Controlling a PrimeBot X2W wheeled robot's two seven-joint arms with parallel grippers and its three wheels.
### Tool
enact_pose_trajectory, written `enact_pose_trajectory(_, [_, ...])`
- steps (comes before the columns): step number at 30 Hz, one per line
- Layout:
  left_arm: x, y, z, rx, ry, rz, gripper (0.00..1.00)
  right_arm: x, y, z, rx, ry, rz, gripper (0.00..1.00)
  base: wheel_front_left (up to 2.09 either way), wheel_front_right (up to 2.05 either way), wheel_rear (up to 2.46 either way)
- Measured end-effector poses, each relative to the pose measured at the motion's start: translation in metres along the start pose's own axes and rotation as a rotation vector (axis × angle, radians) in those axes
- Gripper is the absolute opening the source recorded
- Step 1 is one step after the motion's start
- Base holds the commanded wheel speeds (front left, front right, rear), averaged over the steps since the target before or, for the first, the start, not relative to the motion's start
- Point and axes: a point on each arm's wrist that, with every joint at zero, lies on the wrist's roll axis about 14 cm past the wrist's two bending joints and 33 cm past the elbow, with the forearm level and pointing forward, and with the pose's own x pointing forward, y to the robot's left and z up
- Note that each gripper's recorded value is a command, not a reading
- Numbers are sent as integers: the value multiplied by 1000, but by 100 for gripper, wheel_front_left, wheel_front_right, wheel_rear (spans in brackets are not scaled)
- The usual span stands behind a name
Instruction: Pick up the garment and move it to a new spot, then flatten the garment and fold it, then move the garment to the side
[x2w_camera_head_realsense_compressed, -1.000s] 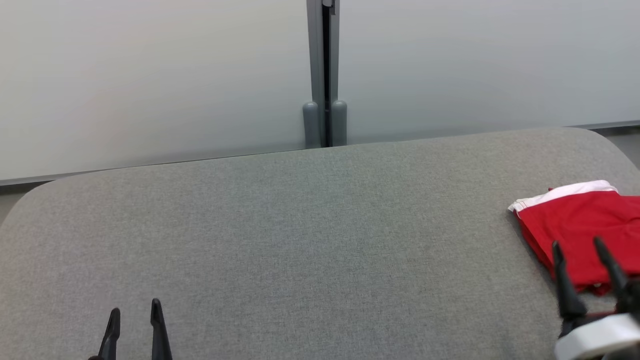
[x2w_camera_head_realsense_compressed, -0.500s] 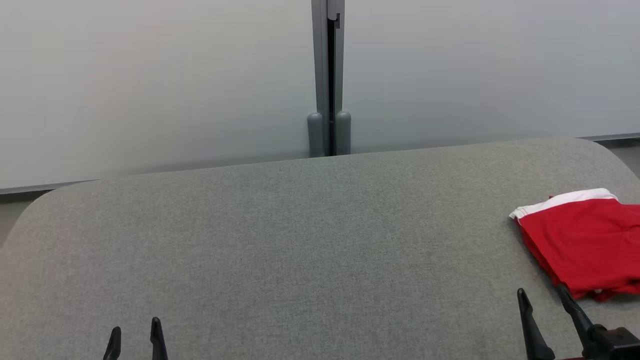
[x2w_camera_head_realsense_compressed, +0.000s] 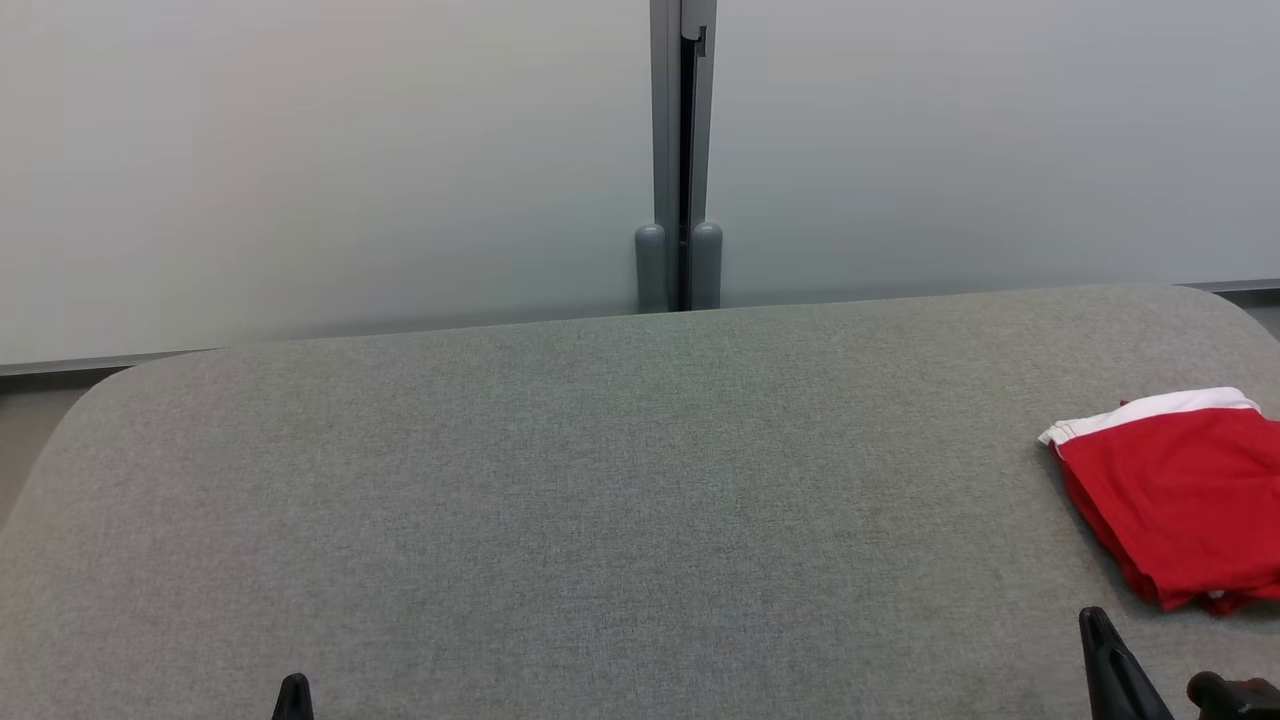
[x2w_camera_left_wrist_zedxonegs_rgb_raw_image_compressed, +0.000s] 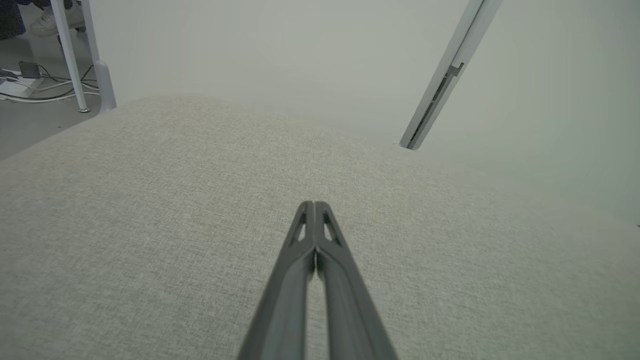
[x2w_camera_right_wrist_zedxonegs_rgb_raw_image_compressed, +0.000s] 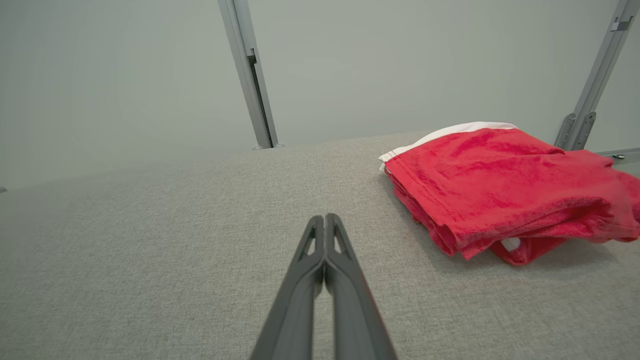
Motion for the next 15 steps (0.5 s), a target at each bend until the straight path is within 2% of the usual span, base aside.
enact_pose_trajectory(15, [16, -1, 6, -255, 22, 13, 0, 12, -4, 8, 282, -8, -41, 0, 0, 0, 0])
